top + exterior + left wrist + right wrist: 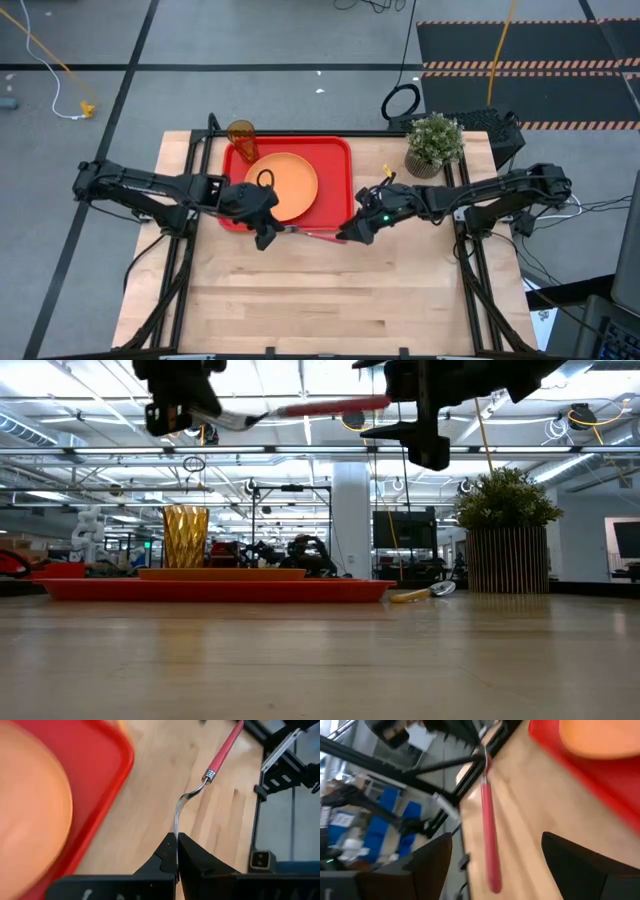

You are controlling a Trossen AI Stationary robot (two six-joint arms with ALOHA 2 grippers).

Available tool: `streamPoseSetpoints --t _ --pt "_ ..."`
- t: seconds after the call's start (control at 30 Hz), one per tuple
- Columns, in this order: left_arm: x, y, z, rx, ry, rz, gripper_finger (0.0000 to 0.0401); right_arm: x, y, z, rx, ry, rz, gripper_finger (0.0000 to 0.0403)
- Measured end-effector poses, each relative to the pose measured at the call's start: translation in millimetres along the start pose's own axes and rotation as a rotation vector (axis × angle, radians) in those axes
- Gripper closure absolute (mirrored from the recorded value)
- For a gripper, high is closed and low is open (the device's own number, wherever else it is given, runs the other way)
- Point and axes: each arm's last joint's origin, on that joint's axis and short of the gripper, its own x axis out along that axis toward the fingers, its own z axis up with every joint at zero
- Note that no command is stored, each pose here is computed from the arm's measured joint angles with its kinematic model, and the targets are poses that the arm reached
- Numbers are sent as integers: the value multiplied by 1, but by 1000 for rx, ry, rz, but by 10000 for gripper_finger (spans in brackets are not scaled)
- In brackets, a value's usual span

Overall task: Pick and place plate/cup/fork/spoon on tray
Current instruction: Put the pink fork on the red tray to the right of the orange plate

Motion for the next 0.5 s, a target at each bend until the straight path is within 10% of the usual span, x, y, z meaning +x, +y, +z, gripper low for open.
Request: streamPoseSetpoints --t 0.3,0.5 --pt "-1 14 4 -306 82 -11 401 -2 33 20 -359 -212 -25 116" --pt "-2 18 12 -464 75 -62 401 -12 74 39 -764 -149 -244 116"
